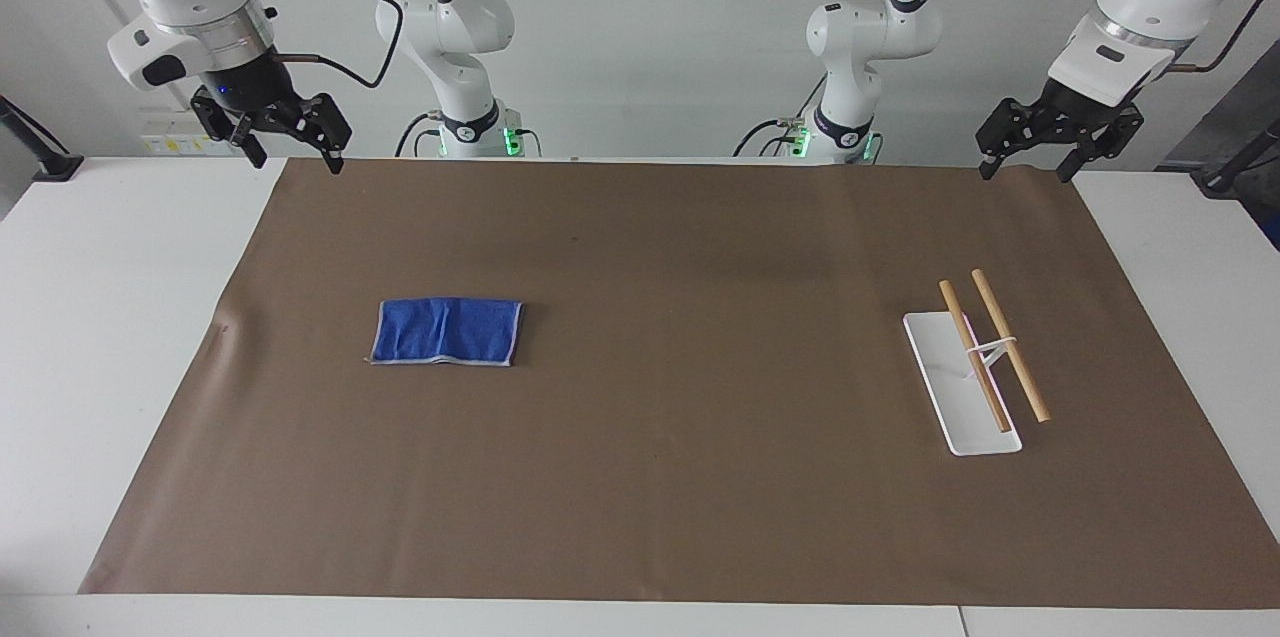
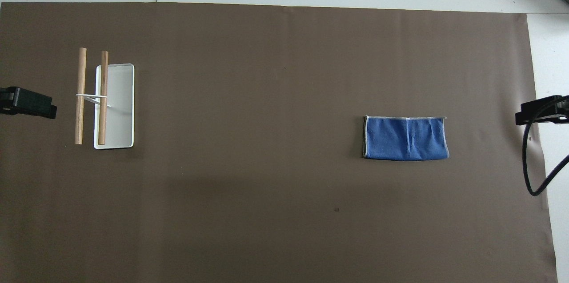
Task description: Right arm passes towel to left arm to hang
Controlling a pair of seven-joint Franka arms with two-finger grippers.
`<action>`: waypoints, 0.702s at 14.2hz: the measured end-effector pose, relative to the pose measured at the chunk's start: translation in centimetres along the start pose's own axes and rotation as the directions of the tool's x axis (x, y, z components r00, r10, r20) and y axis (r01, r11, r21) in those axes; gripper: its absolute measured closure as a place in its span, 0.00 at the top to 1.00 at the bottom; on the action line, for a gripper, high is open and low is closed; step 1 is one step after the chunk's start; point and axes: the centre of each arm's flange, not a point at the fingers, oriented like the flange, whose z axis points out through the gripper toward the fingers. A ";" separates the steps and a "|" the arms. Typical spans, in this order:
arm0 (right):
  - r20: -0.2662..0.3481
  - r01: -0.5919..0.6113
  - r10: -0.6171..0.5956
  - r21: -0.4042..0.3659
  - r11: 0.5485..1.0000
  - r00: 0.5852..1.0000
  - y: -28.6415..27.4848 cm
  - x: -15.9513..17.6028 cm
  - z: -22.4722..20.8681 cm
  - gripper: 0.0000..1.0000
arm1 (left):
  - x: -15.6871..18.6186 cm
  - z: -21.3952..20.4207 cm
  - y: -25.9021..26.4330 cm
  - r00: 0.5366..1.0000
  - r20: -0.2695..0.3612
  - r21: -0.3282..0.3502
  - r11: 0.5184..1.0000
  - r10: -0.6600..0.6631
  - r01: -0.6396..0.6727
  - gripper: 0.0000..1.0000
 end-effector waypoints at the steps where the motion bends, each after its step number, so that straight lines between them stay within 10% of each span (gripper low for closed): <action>1: -0.018 0.001 -0.001 0.001 1.000 1.000 0.0 0.1 0.7 1.00 | 0.0 0.0 0.0 1.000 0.000 0.000 1.000 0.000 0.000 1.00; 10: -0.064 0.046 -0.046 0.006 0.999 0.997 -5.8 0.4 15.2 1.00 | 0.0 0.0 0.0 1.000 0.000 0.000 1.000 0.000 0.000 1.00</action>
